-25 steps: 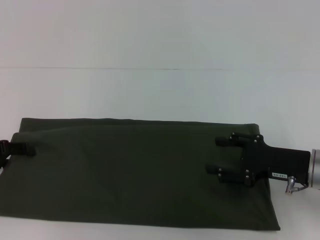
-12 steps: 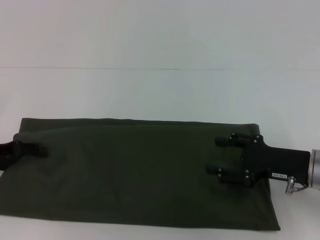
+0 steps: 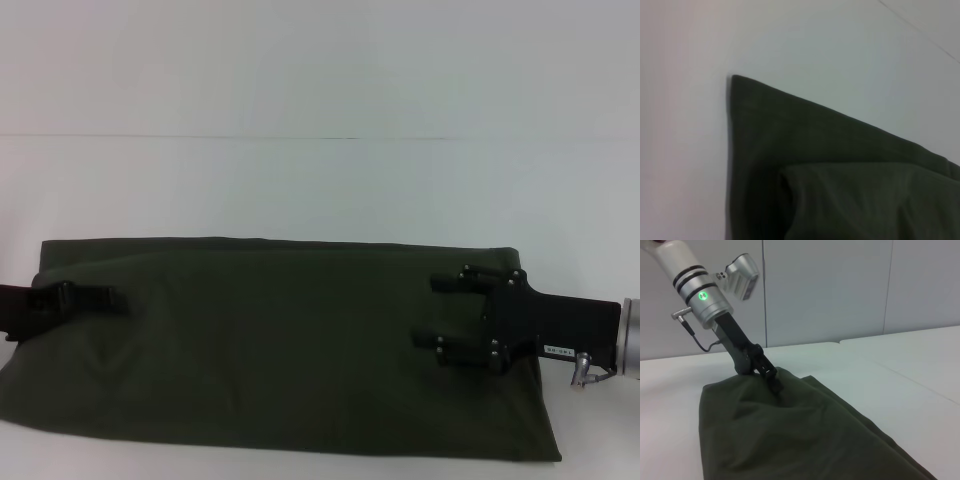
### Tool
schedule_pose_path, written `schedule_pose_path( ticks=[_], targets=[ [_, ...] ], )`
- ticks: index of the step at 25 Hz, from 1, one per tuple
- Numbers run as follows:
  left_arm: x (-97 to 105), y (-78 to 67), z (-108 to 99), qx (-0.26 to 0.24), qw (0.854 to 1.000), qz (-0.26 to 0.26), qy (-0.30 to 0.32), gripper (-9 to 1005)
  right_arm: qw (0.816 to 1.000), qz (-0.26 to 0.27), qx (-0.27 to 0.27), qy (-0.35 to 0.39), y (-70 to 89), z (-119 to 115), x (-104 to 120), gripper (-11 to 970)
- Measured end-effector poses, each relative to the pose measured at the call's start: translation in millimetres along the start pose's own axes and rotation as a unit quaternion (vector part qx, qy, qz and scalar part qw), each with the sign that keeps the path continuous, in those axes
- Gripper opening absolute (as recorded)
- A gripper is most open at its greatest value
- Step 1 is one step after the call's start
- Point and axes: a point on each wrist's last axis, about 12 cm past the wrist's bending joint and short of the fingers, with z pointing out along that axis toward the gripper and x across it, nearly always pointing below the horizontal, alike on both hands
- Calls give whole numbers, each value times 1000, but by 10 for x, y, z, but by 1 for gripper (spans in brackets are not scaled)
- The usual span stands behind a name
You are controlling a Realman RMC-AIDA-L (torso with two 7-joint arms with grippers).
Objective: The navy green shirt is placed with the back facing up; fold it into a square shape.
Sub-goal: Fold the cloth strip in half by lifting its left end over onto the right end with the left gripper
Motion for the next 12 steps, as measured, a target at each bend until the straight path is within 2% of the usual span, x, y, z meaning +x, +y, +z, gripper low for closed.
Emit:
schedule_pose_path(
  ticks=[12],
  targets=[
    [-18, -19, -17, -3, 1000, 8, 10, 812, 1000, 0, 0, 0, 0, 0, 0, 765]
  ],
)
